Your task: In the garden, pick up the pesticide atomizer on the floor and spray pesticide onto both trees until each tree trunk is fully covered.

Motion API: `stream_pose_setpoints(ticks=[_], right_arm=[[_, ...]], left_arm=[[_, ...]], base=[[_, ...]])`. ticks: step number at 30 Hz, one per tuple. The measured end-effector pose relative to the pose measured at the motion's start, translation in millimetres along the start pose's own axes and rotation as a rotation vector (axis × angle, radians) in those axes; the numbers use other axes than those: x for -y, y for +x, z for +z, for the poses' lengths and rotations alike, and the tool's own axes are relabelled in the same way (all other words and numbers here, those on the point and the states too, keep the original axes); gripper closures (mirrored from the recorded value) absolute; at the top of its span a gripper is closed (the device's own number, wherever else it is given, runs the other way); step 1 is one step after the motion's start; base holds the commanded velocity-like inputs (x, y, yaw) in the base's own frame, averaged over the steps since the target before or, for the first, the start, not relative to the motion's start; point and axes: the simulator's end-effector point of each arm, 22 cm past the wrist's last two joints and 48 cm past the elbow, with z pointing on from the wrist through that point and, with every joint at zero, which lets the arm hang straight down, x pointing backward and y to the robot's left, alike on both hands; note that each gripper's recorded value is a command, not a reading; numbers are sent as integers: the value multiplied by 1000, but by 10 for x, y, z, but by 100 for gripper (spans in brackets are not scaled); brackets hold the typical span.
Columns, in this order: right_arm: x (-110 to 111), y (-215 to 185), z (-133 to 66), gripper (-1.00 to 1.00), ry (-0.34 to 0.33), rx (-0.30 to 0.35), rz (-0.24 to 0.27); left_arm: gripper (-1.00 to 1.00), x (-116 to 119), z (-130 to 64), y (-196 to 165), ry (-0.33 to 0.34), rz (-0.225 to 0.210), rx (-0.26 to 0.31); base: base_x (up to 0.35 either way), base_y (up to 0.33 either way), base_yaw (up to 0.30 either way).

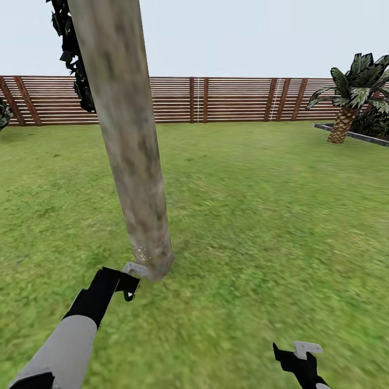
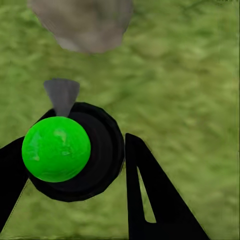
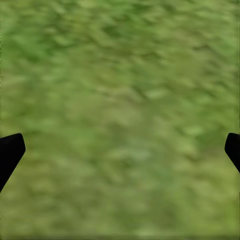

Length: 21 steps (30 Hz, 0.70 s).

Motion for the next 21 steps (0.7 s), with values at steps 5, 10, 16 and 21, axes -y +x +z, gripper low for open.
stream_pose_setpoints(ticks=[5, 10, 16, 21], right_arm=[[0, 0, 0, -100, 0, 0, 0], [-1, 1, 0, -100, 0, 0, 0], [-1, 0, 0, -100, 0, 0, 0], [-1, 0, 0, -100, 0, 0, 0]], left_arm=[[100, -747, -134, 64, -84, -78, 4], [100, -732, -140, 21, -80, -78, 10], [100, -556, -205, -177, -72, -69, 27], [100, -632, -317, -289, -98, -73, 53]], base=[[0, 0, 0], [0, 0, 0], [-61, 0, 0], [-124, 0, 0]])
